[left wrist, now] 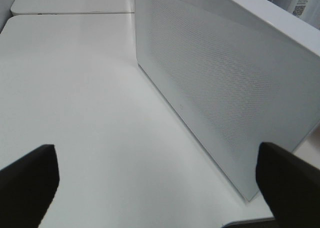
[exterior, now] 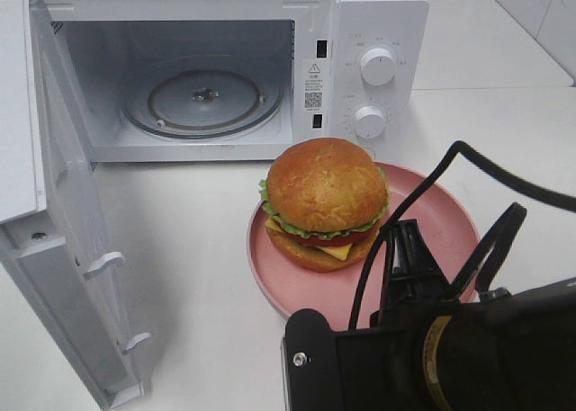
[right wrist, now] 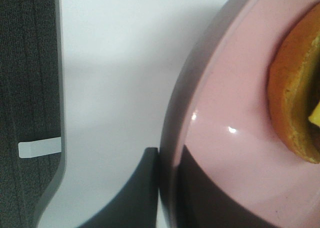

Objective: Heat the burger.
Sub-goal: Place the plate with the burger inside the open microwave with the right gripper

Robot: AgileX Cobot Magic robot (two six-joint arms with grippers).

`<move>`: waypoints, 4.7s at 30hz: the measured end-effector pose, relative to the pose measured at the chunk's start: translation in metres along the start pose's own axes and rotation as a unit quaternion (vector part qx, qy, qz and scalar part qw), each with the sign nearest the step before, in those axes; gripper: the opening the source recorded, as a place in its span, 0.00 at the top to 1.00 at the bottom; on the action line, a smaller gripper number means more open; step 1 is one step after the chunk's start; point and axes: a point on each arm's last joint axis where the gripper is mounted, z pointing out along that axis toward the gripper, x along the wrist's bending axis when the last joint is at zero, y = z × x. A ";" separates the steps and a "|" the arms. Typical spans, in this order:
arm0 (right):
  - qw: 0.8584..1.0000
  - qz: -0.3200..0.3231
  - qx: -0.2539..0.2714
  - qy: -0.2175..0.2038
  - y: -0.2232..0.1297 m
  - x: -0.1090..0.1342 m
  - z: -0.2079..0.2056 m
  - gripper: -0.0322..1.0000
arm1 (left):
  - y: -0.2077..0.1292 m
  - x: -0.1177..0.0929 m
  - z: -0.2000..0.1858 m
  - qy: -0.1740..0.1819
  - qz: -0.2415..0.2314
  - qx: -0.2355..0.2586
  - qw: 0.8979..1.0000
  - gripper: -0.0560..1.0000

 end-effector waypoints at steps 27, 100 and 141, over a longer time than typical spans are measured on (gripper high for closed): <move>0.990 -0.120 -0.078 0.018 -0.020 -0.035 0.029 0.92 | 0.000 0.000 0.000 0.000 0.000 0.000 1.000 0.00; 0.975 -0.146 -0.162 0.041 0.023 -0.152 0.092 0.92 | 0.000 0.000 0.000 0.000 0.000 0.000 1.000 0.00; 0.983 -0.127 -0.129 0.012 0.065 -0.218 0.139 0.92 | 0.000 0.000 0.000 0.000 0.000 0.000 1.000 0.00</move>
